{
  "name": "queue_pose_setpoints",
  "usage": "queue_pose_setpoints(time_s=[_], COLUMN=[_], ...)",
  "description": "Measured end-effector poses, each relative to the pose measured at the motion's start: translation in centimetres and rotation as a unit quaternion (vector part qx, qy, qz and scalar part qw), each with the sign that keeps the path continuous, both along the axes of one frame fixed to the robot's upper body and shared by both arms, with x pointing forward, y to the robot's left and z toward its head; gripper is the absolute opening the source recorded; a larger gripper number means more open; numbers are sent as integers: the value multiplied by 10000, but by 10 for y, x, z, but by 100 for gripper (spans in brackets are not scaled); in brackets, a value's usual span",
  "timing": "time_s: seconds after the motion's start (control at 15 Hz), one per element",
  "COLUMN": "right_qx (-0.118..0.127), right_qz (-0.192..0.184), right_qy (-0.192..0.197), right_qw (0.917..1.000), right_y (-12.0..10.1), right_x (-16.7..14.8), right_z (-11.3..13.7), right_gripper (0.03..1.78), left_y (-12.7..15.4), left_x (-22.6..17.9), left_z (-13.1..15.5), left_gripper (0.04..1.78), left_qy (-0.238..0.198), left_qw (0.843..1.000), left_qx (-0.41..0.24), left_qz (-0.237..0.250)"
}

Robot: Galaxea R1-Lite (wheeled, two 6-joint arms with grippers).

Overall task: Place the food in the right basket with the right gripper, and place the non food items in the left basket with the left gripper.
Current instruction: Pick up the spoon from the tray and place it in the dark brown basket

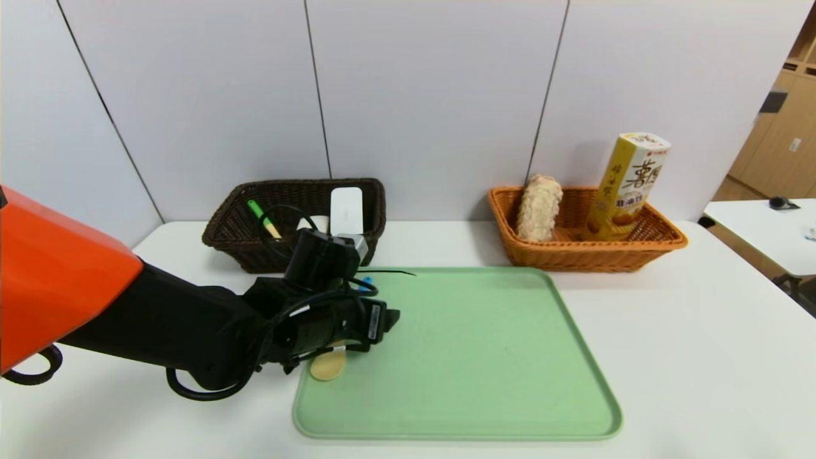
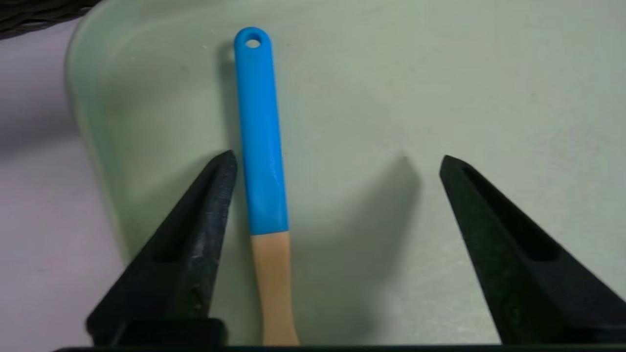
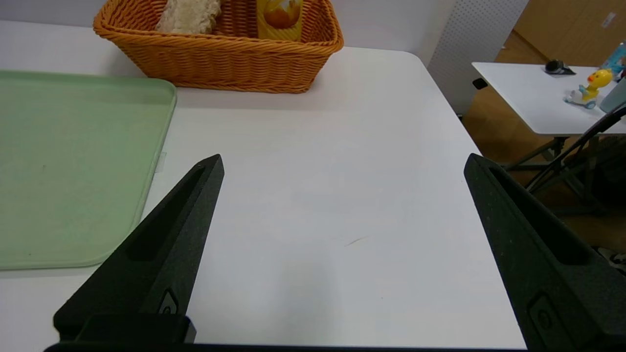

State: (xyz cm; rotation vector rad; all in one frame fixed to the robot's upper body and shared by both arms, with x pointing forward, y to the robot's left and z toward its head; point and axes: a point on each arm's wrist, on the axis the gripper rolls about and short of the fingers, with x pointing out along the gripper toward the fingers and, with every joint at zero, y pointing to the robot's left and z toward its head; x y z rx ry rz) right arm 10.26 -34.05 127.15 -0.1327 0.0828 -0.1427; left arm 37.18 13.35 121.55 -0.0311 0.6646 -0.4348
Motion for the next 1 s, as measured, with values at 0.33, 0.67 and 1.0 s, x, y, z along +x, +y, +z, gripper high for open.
queue_pose_setpoints(time_s=[0.33, 0.67, 1.0], right_qx=[-1, 2, 2], right_qz=[9, 2, 6], right_qy=[-10, -27, -24], right_qw=[10000, 10000, 10000], right_y=[0, 0, 0], right_x=[0, 0, 0], right_z=[1, 2, 1], right_gripper=[169, 169, 169], left_y=[1, 3, 4], left_x=[0, -1, -1], left_z=[1, 5, 11], left_gripper=[80, 7, 7], left_qy=[13, -17, -123], left_qw=[10000, 10000, 9998], left_qx=[-9, -56, -122], left_qz=[8, 41, 40])
